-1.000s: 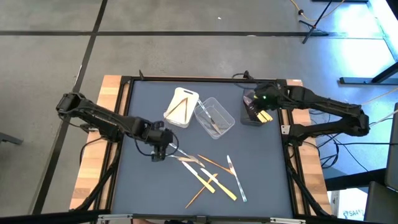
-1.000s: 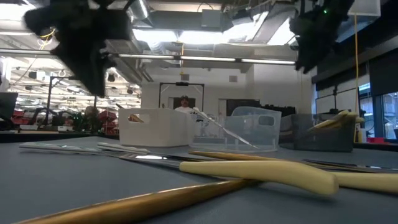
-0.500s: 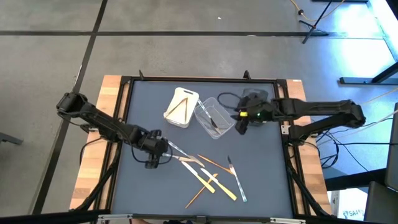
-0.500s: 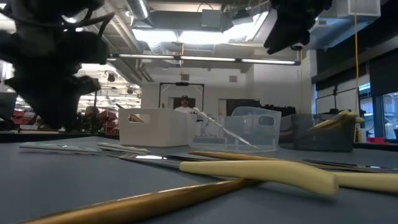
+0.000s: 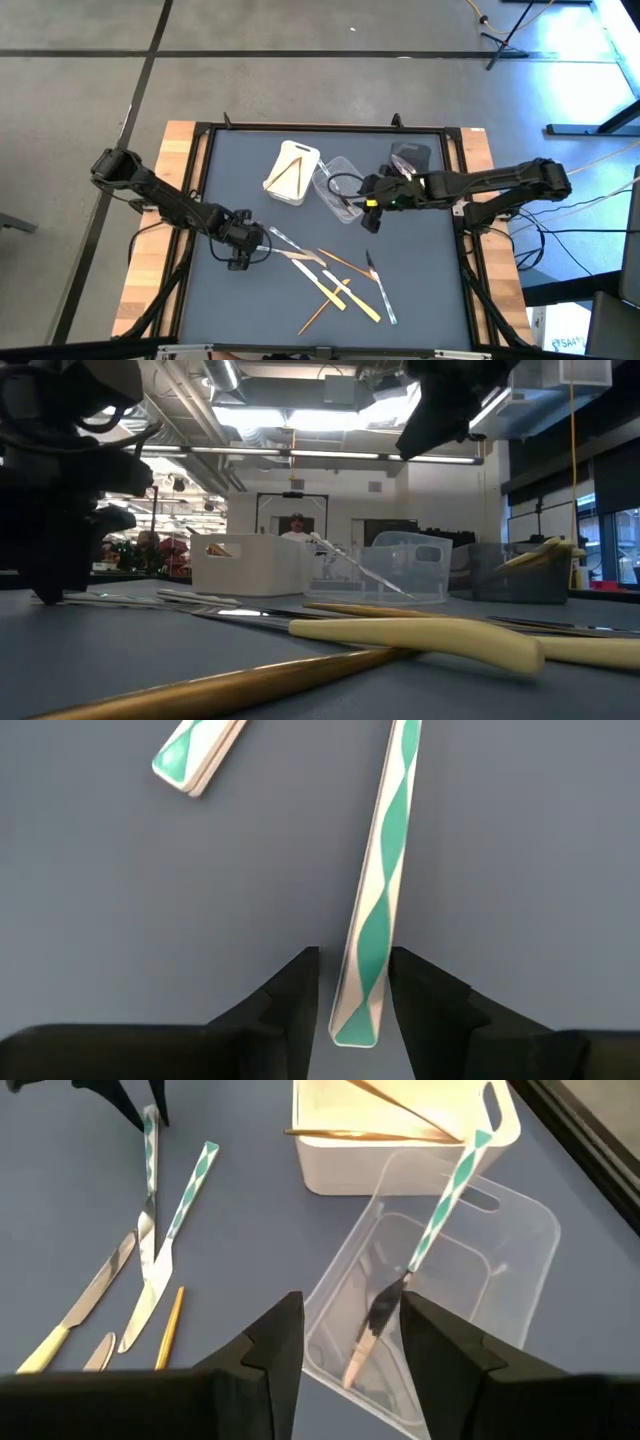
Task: Sort silverware by color (type)
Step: Put the green knife into the transparent bin
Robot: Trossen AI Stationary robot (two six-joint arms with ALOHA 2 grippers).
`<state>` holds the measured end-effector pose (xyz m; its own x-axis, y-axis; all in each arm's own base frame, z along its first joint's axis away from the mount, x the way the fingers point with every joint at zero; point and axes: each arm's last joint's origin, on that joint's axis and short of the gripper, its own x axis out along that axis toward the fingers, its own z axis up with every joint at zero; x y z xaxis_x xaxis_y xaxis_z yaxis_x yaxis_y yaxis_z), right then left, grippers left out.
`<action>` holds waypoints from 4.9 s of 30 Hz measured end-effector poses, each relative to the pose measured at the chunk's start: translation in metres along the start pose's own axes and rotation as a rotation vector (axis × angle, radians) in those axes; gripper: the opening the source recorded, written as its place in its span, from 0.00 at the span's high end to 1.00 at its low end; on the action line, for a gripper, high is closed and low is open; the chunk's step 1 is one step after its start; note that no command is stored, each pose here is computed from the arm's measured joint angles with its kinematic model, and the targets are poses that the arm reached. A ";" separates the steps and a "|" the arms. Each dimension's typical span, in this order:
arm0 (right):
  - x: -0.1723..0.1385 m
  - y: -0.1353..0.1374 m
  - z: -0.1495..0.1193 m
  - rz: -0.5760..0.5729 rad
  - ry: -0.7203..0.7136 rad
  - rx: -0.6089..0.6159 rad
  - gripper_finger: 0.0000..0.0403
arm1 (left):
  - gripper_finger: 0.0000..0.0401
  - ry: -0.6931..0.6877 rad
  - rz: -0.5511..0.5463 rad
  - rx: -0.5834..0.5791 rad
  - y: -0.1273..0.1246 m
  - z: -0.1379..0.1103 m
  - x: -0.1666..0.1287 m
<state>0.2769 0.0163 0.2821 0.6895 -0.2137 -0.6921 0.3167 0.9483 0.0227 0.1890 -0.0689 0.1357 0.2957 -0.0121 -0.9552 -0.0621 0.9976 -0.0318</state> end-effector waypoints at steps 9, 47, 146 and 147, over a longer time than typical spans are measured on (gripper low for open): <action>0.016 0.004 -0.002 -0.009 0.029 -0.009 0.62 | 0.70 -0.007 -0.002 -0.052 0.002 -0.006 0.005; 0.015 0.003 -0.001 -0.007 0.021 -0.033 0.62 | 0.88 -0.014 0.042 -0.044 0.003 -0.004 0.003; -0.056 -0.013 0.007 0.098 -0.147 -0.069 0.62 | 0.89 0.204 0.778 1.142 0.132 0.193 -0.031; -0.056 -0.013 0.007 0.098 -0.147 -0.070 0.62 | 0.89 0.204 0.767 1.147 0.132 0.193 -0.028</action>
<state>0.2386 0.0141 0.3256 0.8041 -0.1471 -0.5760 0.2011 0.9791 0.0307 0.3565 0.0764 0.2153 0.3954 0.6459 -0.6530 0.6924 0.2575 0.6740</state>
